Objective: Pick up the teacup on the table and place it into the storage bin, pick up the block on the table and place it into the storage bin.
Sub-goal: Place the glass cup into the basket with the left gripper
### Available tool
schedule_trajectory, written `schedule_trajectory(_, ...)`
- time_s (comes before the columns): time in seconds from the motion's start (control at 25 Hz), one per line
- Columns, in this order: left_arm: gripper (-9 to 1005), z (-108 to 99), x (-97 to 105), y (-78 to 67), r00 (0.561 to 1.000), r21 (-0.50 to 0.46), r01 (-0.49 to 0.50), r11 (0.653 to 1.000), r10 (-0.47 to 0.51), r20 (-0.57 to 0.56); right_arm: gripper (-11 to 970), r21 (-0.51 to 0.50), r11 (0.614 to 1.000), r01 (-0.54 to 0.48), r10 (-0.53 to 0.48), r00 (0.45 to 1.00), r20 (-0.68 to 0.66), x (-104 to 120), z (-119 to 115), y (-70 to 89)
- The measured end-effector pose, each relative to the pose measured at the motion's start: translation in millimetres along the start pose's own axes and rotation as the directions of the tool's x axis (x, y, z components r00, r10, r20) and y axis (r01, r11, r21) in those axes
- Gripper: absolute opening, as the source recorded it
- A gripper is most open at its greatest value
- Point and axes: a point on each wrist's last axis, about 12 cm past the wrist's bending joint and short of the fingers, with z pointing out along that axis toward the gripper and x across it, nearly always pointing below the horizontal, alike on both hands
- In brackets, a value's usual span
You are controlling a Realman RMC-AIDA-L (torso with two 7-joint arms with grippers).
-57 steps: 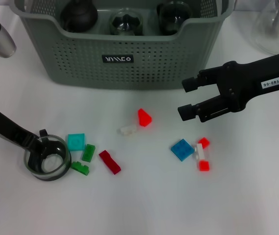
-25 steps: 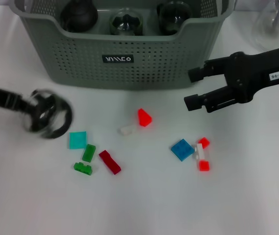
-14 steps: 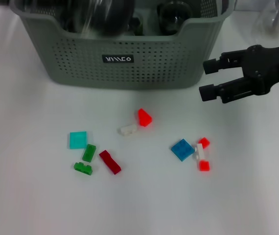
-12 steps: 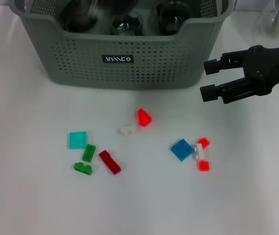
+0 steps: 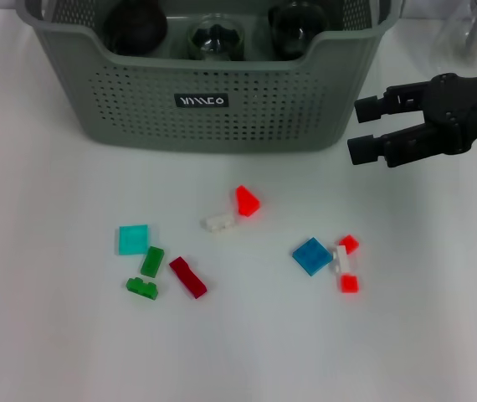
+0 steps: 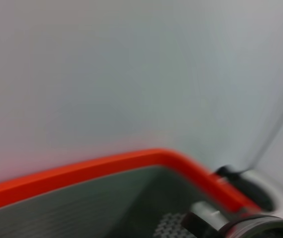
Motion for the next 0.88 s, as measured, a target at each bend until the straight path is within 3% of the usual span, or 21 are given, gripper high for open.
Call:
schedule_trajectory(0.12,48,17.9,2.1,0.8,1.000,-0.051,-0.006,0.999,0.005,-0.022,946,0.005,1.000,-0.007,0.007,1.000,0.000,-0.2,-0.4,-0.6)
schedule_trajectory(0.36,48,54.9,6.8,-11.7,0.992,-0.147,-0.092,0.985,0.077,-0.102,946,0.007,1.000,-0.023,0.023,1.000,-0.004,-2.0,-0.1,-1.0)
schedule_trajectory(0.88,47,84.0,11.7,-25.3,0.950,-0.284,-0.259,0.923,0.190,-0.249,945,0.006,1.000,-0.027,0.027,1.000,-0.007,-2.5,0.3,-1.1)
